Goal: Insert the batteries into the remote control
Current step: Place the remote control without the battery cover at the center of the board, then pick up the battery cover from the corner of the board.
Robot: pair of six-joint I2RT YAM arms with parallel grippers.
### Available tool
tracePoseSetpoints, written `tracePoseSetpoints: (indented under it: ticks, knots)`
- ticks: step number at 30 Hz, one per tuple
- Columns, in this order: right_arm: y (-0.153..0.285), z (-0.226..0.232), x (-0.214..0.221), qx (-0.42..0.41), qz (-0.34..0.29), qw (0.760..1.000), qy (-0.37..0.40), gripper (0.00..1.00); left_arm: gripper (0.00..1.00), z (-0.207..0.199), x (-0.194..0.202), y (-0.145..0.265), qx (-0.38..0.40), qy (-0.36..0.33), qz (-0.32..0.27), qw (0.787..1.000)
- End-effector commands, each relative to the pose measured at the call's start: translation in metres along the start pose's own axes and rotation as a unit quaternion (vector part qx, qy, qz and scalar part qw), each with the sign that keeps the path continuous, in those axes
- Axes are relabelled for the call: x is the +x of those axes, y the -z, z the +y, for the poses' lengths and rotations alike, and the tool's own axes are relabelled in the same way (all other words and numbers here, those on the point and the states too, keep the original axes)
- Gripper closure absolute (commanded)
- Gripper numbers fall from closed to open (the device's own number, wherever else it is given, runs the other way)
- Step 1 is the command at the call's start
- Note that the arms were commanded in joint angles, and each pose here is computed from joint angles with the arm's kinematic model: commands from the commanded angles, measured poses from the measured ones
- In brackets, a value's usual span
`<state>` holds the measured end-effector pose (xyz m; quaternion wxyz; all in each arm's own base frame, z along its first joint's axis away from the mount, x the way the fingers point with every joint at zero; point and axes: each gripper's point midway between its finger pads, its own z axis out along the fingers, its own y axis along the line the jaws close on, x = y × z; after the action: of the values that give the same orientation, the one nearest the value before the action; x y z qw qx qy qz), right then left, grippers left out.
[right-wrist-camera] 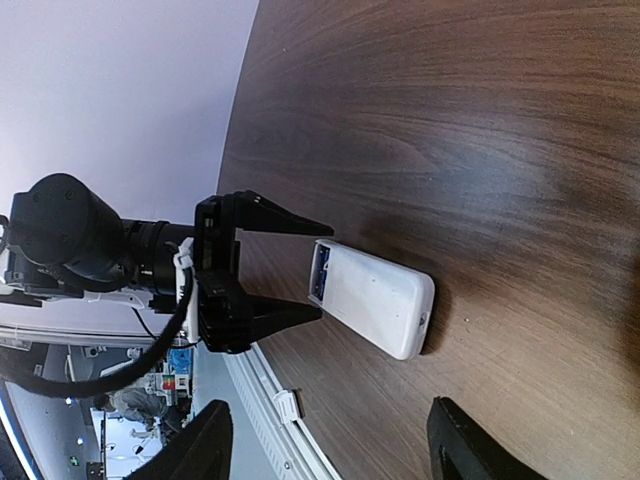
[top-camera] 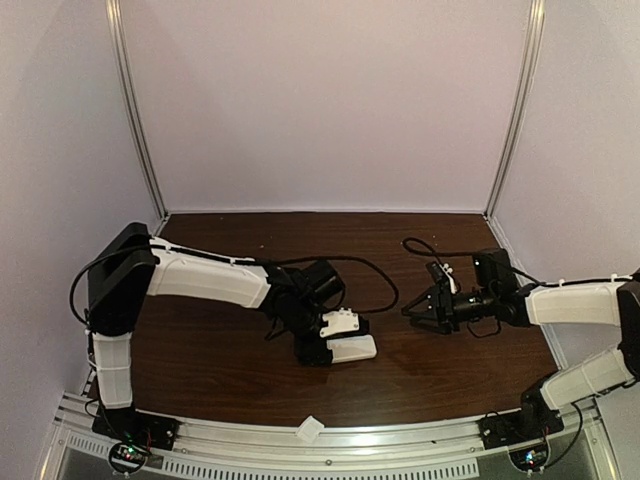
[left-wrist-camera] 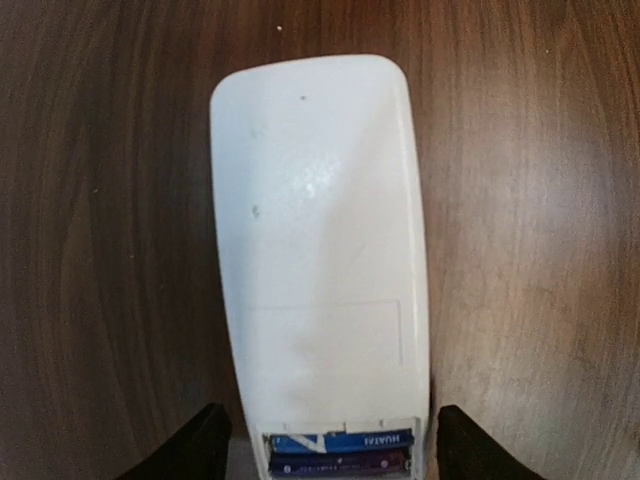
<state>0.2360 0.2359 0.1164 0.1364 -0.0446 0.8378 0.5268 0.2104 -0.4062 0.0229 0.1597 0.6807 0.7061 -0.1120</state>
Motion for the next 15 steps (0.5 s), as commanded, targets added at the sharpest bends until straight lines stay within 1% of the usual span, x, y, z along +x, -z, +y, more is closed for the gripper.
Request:
tracePoseSetpoints:
  ticks: [1,4,6,9,12,15]
  knots:
    - [0.009,0.015,-0.014,-0.001,-0.031,0.999,0.043,0.32,0.27,0.014,-0.021,0.062,-0.057,0.042,-0.064,0.995]
    - [0.012,0.019,-0.014,-0.001,-0.035,0.998,0.054,0.32,0.27,0.011,-0.022,0.094,-0.07,0.077,-0.094,0.99]
    - [0.013,0.02,-0.012,-0.003,-0.033,0.998,0.059,0.33,0.29,-0.002,-0.016,0.103,-0.05,0.102,-0.101,0.988]
    - [0.012,0.022,-0.006,-0.008,-0.025,0.998,0.061,0.35,0.36,-0.039,-0.004,0.097,-0.012,0.122,-0.088,0.989]
    - [0.011,0.022,0.002,-0.009,-0.018,0.998,0.062,0.37,0.39,-0.082,0.009,0.078,0.029,0.15,-0.056,0.987]
    - [0.011,0.022,0.006,-0.011,-0.015,0.998,0.061,0.38,0.46,-0.111,0.017,0.066,0.056,0.168,-0.041,0.983]
